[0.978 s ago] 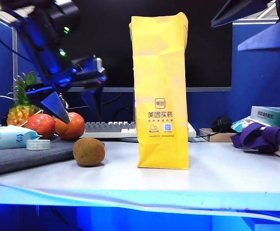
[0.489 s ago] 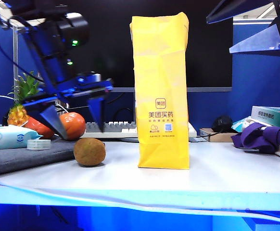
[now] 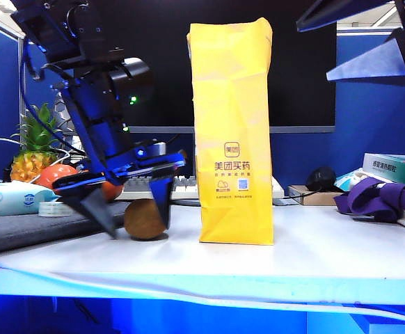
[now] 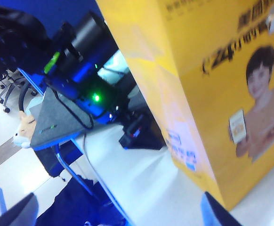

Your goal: Pick up the kiwifruit and throw it into the yellow paper bag.

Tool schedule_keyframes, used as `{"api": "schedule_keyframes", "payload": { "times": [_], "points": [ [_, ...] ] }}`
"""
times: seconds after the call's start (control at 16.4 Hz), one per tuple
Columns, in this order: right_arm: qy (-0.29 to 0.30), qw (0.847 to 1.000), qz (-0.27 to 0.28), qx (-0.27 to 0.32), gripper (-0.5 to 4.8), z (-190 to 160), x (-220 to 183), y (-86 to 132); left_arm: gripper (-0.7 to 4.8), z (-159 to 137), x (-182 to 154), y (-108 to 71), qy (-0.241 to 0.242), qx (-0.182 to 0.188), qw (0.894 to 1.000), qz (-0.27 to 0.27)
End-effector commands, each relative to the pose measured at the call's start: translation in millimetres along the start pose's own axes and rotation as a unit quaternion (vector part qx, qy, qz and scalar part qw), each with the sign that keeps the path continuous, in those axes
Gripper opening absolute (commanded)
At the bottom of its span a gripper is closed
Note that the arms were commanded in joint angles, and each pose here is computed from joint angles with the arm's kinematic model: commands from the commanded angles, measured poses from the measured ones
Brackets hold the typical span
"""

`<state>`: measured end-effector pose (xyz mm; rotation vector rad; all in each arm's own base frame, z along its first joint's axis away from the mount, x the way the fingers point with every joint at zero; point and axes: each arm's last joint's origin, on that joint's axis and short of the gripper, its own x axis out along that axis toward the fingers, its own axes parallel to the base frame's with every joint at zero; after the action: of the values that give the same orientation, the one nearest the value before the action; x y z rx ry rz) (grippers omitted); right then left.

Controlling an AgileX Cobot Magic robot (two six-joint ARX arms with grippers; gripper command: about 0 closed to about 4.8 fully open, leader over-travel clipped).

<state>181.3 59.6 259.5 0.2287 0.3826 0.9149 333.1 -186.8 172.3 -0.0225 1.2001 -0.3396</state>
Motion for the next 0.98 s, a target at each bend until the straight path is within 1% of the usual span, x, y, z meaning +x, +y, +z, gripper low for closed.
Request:
{"api": "schedule_keyframes", "payload": {
  "times": [0.06, 0.12, 0.18, 0.24, 0.37, 0.43, 0.49, 0.61, 0.67, 0.73, 0.79, 0.86, 0.92, 0.98],
  "points": [
    [0.004, 1.0, 0.016, 0.001, 4.79, 0, 0, 2, 2.48, 6, 0, -1.5, -0.028, 0.01, 1.0, -0.004],
    [0.009, 1.0, 0.015, 0.006, 4.79, -1, 0, 1, 2.2, 7, 0, -2.0, -0.036, 0.013, 0.999, -0.007],
    [0.013, 1.0, 0.015, 0.01, 4.79, -2, 0, 1, 1.48, 8, 0, -2.5, -0.041, 0.022, 0.999, -0.008],
    [0.016, 1.0, 0.014, 0.012, 4.79, -2, 0, 1, 1.23, 8, 0, -2.7, -0.042, 0.032, 0.999, -0.009],
    [0.015, 1.0, 0.014, 0.003, 4.79, -2, -1, 1, 1.0, 8, -3, -2.7, -0.042, 0.061, 0.997, -0.006],
    [0.014, 1.0, 0.014, -0.005, 4.79, -2, -1, 1, 0.76, 7, -12, -1.8, -0.045, 0.088, 0.995, 0.018],
    [0.011, 1.0, 0.013, -0.009, 4.79, -2, 0, 1, 0.76, 7, -21, -1.4, -0.049, 0.104, 0.993, 0.037],
    [-0.003, 1.0, 0.015, -0.022, 4.79, 2, -1, 2, 0.75, 8, -49, -0.6, -0.079, 0.127, 0.985, 0.09],
    [-0.013, 0.999, 0.016, -0.03, 4.79, 5, -1, 2, 0.75, 7, -79, -0.8, -0.114, 0.135, 0.977, 0.12],
    [-0.016, 0.999, 0.017, -0.032, 4.79, 5, -1, 2, 0.75, 5, -107, -1.6, -0.147, 0.141, 0.97, 0.134],
    [-0.016, 0.999, 0.017, -0.032, 4.79, 5, -1, 2, 0.75, 2, -134, -2.4, -0.182, 0.144, 0.963, 0.136],
    [-0.016, 0.999, 0.017, -0.032, 4.79, 5, -1, 2, 0.75, -3, -165, -3.4, -0.225, 0.147, 0.954, 0.131],
    [-0.016, 0.999, 0.017, -0.032, 4.79, 5, -1, 2, 0.75, -7, -187, -4.7, -0.261, 0.161, 0.945, 0.116],
    [-0.016, 0.999, 0.017, -0.032, 4.79, 5, -1, 2, 0.75, -11, -209, -8.0, -0.304, 0.197, 0.929, 0.079]
  ]
}}
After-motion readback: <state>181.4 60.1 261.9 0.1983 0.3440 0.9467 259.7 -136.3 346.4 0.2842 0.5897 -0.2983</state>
